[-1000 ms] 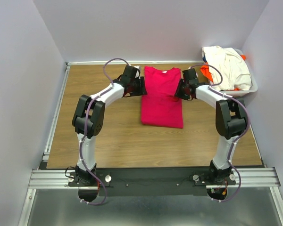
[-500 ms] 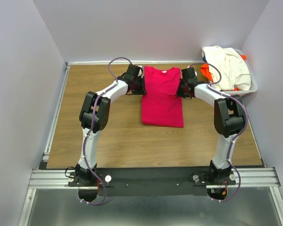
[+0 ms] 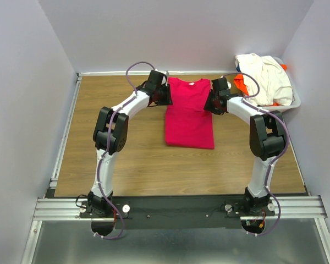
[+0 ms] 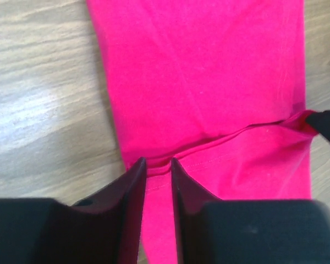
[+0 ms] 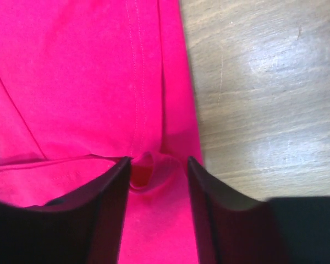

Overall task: Fold and stack the t-shirts
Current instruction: Fold the tshirt

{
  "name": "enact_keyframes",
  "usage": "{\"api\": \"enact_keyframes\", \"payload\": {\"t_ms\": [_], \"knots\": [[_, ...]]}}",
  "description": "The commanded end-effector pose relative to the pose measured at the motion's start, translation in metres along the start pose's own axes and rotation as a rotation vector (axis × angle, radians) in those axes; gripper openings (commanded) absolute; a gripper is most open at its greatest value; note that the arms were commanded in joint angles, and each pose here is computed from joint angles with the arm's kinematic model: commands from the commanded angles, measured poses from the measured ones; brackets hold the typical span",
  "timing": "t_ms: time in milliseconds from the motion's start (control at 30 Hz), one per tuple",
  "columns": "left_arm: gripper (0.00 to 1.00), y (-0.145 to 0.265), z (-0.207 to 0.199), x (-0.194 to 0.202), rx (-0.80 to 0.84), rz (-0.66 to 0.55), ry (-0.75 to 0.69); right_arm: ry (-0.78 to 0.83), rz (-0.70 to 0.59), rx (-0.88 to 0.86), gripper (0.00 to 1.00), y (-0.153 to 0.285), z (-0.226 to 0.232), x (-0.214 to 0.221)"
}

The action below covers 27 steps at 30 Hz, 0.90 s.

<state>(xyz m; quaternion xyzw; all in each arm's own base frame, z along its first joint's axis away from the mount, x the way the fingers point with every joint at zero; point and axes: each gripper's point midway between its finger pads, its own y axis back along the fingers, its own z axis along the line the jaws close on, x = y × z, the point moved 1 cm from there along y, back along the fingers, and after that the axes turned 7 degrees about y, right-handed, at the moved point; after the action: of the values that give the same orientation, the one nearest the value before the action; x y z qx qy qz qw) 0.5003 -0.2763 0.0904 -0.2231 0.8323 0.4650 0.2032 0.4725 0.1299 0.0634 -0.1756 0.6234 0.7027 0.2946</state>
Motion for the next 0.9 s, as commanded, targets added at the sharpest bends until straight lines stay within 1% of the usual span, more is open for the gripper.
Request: {"api": "enact_keyframes", "payload": {"t_ms": [0, 33, 67, 100, 133, 167, 200, 233, 267, 300, 333, 433, 500, 567, 700, 800, 867], "knots": [[0.54, 0.032, 0.003, -0.016, 0.011, -0.065, 0.02, -0.006, -0.052, 0.002, 0.57, 0.015, 0.001, -0.023], [0.58, 0.04, 0.005, -0.017, 0.014, -0.079, 0.038, -0.006, -0.065, -0.002, 0.59, 0.021, 0.001, -0.027], [0.6, 0.064, 0.001, -0.03, 0.031, -0.132, 0.052, -0.007, -0.07, -0.006, 0.6, 0.025, 0.002, -0.029], [0.61, 0.065, 0.012, -0.016, 0.026, -0.126, 0.097, -0.006, -0.084, -0.016, 0.61, 0.036, 0.006, -0.033], [0.61, 0.072, 0.012, -0.012, 0.038, -0.136, 0.117, -0.002, -0.088, -0.024, 0.61, 0.041, 0.008, -0.033], [0.62, 0.091, 0.005, -0.015, 0.072, -0.17, 0.127, 0.013, -0.084, -0.043, 0.61, 0.046, 0.018, -0.027], [0.61, 0.089, 0.016, 0.006, 0.068, -0.155, 0.154, 0.018, -0.086, -0.06, 0.61, 0.052, 0.025, -0.025], [0.61, 0.093, 0.013, 0.017, 0.102, -0.141, 0.189, 0.032, -0.079, -0.082, 0.6, 0.057, 0.033, -0.018], [0.59, 0.103, 0.008, 0.02, 0.137, -0.154, 0.198, 0.046, -0.069, -0.105, 0.59, 0.06, 0.043, -0.011], [0.59, 0.099, 0.016, 0.039, 0.148, -0.137, 0.216, 0.08, -0.056, -0.129, 0.59, 0.063, 0.06, 0.001], [0.58, 0.1, 0.013, 0.05, 0.184, -0.112, 0.246, 0.099, -0.043, -0.138, 0.59, 0.065, 0.067, 0.011], [0.59, 0.102, 0.012, 0.079, 0.268, -0.085, 0.268, 0.148, -0.014, -0.177, 0.59, 0.07, 0.089, 0.034], [0.59, 0.102, 0.01, 0.089, 0.32, -0.085, 0.282, 0.178, 0.008, -0.205, 0.59, 0.072, 0.102, 0.048], [0.59, 0.101, 0.004, 0.099, 0.374, -0.052, 0.286, 0.196, 0.023, -0.225, 0.59, 0.071, 0.11, 0.055], [0.61, 0.1, -0.008, 0.104, 0.449, -0.052, 0.257, 0.216, 0.046, -0.261, 0.58, 0.068, 0.129, 0.066], [0.61, 0.101, -0.018, 0.11, 0.512, -0.028, 0.234, 0.21, 0.068, -0.252, 0.58, 0.058, 0.131, 0.073], [0.61, 0.099, -0.02, 0.115, 0.522, -0.017, 0.227, 0.201, 0.067, -0.226, 0.57, 0.053, 0.128, 0.074]]}}
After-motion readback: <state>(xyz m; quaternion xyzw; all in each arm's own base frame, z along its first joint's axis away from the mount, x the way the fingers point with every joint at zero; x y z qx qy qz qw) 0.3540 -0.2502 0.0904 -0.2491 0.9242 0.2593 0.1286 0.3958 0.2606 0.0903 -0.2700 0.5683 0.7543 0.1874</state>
